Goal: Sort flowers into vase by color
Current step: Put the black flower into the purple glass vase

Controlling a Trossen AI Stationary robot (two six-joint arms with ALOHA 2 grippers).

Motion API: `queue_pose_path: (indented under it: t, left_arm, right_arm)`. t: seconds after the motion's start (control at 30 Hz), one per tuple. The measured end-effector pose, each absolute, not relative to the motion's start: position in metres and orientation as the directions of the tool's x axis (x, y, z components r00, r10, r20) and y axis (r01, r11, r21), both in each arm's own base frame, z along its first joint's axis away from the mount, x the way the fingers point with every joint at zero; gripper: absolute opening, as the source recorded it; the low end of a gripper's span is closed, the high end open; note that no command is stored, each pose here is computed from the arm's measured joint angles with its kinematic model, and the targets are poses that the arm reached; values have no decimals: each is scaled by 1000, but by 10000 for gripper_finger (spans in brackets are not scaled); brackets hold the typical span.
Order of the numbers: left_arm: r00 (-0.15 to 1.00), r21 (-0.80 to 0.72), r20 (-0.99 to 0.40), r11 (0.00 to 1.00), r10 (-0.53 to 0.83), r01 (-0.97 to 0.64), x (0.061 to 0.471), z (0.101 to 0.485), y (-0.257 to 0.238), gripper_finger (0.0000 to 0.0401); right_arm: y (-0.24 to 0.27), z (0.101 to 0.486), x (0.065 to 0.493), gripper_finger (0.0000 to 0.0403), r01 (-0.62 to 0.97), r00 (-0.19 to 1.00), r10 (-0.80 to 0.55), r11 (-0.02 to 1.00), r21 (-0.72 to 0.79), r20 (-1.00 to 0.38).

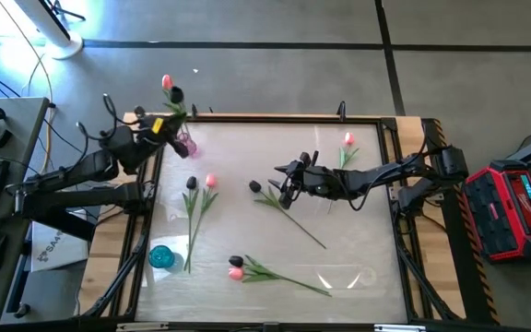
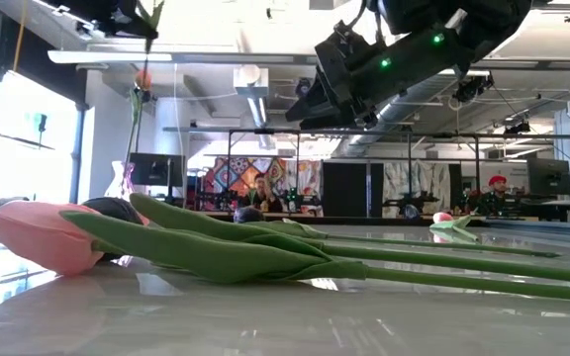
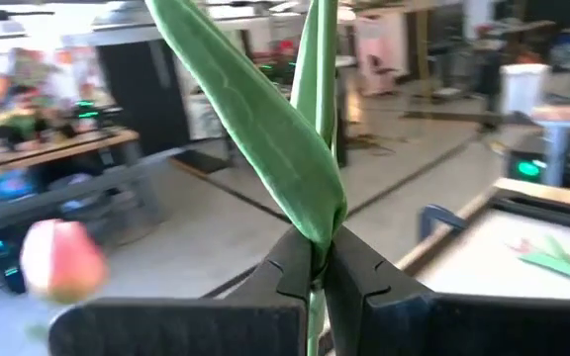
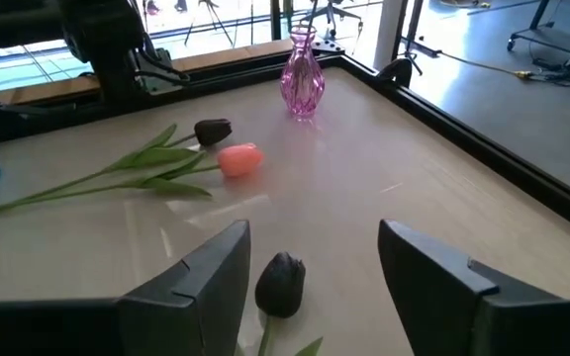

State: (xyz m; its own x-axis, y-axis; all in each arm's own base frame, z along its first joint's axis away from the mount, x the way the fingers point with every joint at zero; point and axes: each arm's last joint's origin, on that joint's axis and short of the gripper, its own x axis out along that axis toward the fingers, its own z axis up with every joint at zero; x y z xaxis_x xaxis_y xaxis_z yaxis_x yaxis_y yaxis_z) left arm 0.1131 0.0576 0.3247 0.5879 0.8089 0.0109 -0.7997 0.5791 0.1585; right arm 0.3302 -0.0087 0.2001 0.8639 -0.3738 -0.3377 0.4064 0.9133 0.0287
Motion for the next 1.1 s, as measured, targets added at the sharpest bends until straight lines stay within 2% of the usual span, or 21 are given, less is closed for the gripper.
queue_pose_path:
  t: [0.17, 0.27, 0.73, 0.9, 1.1]
  left_arm:
    - [475, 143, 22, 467, 880, -873, 105, 326, 63, 1]
    - [443, 148, 19, 436, 896, -888, 103, 326, 66, 1]
    - [351, 142, -53, 355, 935, -924, 112, 316, 85, 0]
    - [328, 92, -88, 336, 940, -937, 116, 310, 91, 1]
    - [276, 59, -193, 292, 942, -955, 120, 296, 100, 18]
  right_arm:
    - [-9, 200, 330, 211, 406, 862, -374, 914, 24, -342]
    - [-9, 199, 330, 211, 406, 860, -374, 914, 21, -348]
    - [-9, 196, 329, 211, 400, 848, -374, 917, -10, -375]
    - [-9, 195, 328, 211, 401, 843, -375, 916, -16, -386]
    - [-11, 191, 325, 211, 464, 794, -443, 884, -55, -416]
